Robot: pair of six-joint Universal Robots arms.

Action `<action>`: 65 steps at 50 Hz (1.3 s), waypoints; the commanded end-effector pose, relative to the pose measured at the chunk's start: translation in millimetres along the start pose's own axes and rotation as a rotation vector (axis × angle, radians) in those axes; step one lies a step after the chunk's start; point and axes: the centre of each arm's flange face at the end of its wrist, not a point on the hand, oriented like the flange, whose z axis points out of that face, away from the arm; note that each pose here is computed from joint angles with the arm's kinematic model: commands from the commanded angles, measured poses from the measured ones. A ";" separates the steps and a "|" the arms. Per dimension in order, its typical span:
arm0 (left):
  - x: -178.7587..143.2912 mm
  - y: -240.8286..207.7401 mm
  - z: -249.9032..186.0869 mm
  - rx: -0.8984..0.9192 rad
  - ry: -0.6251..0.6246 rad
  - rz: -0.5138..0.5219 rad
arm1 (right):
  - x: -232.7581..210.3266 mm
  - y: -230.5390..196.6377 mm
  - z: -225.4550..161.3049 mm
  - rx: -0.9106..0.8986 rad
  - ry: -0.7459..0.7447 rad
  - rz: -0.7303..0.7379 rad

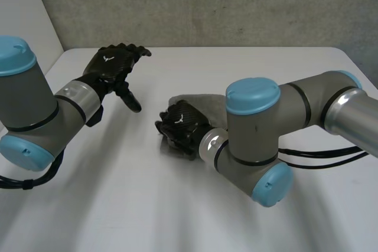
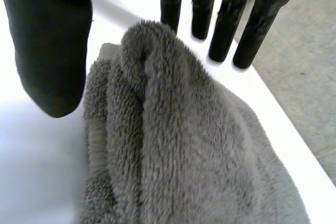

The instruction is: Fold the towel.

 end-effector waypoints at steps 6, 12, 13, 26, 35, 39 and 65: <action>15.4 -19.5 13.7 0.074 0.048 -0.101 | 86.0 -27.5 -53.3 0.123 0.328 0.207; 41.9 -6.6 33.9 0.063 0.111 -0.186 | 117.4 -6.5 -51.0 0.091 0.446 0.321; 42.0 -6.6 34.0 0.062 0.111 -0.186 | 117.4 -6.4 -51.0 0.091 0.446 0.321; 88.3 81.2 39.7 -0.193 0.127 -0.224 | 98.9 76.4 -3.7 -0.128 0.350 0.636; 80.7 92.3 32.7 -0.252 0.071 -0.182 | 88.1 84.6 3.5 -0.133 0.271 0.655; 78.2 68.4 26.1 -0.233 0.075 -0.188 | 103.5 62.5 -8.3 -0.069 0.284 0.654; -4.6 -105.4 -64.1 0.016 -0.263 -0.179 | 213.8 -30.2 -178.8 0.065 0.910 0.488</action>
